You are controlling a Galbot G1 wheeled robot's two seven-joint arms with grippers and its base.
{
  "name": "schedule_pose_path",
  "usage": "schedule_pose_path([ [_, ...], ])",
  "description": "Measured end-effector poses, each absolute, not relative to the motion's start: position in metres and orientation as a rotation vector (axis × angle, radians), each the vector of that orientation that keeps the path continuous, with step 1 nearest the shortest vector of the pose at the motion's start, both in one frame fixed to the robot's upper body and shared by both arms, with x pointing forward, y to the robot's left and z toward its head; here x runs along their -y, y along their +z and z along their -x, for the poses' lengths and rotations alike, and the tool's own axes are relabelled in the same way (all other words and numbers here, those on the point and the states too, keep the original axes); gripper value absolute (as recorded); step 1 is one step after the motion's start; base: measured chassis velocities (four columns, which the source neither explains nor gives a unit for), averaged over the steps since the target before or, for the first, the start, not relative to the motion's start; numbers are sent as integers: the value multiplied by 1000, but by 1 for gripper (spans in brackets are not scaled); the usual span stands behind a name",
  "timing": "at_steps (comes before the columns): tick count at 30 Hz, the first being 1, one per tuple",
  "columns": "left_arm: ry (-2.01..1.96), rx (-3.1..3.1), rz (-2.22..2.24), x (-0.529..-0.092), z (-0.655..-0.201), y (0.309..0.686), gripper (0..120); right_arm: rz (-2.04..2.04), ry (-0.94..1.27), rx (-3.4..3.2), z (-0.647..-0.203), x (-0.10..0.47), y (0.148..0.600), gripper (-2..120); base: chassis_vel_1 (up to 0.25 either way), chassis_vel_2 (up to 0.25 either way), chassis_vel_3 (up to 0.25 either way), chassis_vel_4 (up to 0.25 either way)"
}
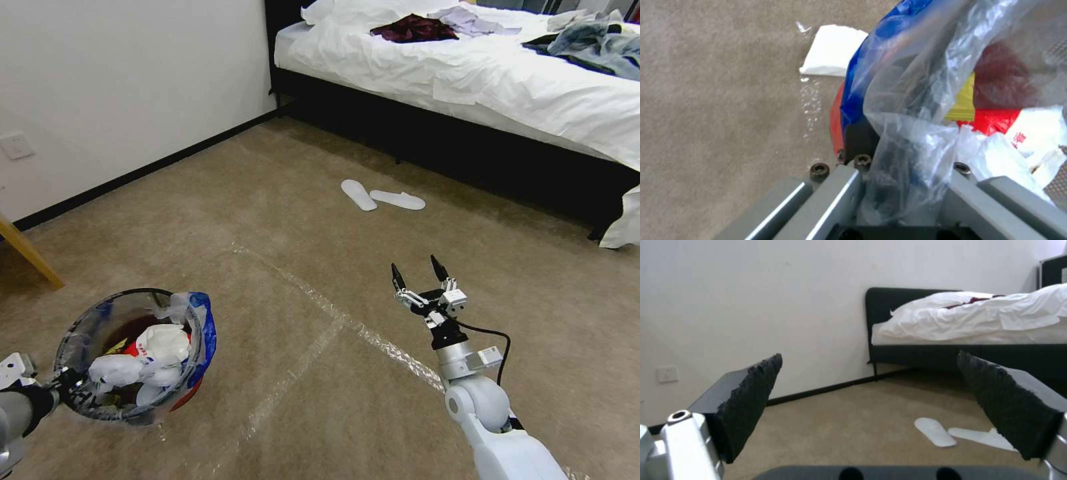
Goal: Pick up the trash bin and place the garbage on the floor into it.
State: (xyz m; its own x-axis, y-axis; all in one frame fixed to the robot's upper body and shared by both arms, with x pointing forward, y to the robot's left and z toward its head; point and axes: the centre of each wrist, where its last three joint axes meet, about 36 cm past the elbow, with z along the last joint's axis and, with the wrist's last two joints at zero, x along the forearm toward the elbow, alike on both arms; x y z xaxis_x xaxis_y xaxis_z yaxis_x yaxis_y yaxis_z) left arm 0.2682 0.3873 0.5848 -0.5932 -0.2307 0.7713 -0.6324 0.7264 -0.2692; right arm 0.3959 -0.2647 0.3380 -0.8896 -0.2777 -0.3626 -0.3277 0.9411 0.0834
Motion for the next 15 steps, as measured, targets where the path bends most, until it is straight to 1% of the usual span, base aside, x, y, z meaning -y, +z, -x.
schedule_pose_path([
  [5, 689, 2180, -649, -387, -268, 585, 0, 444, 200, -2744, -395, 265, 338, 100, -107, 120, 87, -107],
  [15, 692, 2184, -647, -384, -263, 588, 0, 457, 192, -2738, -392, 266, 340, 100, -115, 118, 120, -120],
])
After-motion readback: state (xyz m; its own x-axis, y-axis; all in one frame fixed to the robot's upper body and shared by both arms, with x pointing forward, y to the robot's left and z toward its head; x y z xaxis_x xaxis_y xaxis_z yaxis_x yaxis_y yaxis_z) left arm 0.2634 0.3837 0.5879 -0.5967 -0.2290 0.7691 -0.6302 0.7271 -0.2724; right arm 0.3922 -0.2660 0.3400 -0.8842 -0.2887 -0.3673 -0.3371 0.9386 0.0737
